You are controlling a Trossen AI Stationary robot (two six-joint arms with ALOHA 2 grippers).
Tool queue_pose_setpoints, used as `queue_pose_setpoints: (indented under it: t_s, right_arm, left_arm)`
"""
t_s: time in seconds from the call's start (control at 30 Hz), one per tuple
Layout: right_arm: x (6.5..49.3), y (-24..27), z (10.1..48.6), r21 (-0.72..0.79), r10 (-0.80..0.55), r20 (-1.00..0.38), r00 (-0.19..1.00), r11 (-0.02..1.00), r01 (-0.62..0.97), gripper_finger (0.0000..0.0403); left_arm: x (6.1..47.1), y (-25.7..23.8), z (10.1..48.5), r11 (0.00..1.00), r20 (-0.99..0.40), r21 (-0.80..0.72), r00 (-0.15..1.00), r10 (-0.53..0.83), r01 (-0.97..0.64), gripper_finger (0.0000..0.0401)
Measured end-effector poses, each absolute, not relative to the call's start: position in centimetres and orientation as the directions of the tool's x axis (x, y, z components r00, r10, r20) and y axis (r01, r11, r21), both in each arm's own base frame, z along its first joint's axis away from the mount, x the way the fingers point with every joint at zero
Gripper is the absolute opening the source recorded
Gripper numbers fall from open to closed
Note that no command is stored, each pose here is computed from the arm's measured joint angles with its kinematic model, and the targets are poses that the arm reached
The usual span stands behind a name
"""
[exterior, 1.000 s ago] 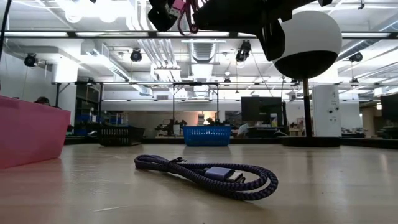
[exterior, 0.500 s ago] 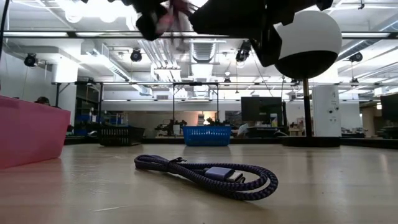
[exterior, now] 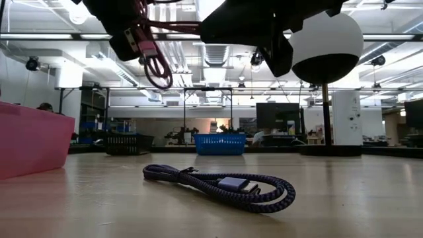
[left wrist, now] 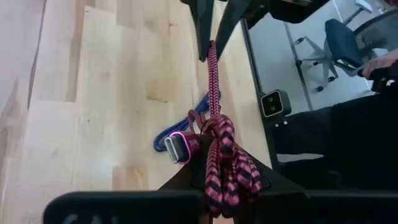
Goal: Pick and place items into bin
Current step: Put the pink tied charger cable into the red bin
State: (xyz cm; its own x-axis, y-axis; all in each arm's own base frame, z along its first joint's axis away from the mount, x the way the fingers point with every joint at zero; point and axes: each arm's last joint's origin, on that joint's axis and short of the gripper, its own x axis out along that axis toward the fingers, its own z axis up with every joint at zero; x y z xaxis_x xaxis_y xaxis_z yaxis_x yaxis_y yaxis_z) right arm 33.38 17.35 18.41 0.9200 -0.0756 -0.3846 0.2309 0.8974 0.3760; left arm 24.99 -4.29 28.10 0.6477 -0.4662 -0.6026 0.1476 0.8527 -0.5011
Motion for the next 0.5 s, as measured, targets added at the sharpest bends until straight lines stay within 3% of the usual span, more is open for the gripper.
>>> queue_pose_setpoints:
  t_s: [0.27,0.5]
  right_arm:
    - [33.4,17.3,18.4,0.383,-0.071,-0.383,0.921,0.895,0.228,0.002]
    - [32.8,17.7,17.7,0.358,-0.025,-0.443,0.896,0.912,0.202,0.0102]
  left_arm:
    - [25.0,-4.3,28.9,0.846,-0.577,-0.504,0.662,-0.478,0.172,0.0006]
    - [24.3,-4.3,28.7,0.835,-0.606,-0.525,0.618,-0.501,0.163,0.0006]
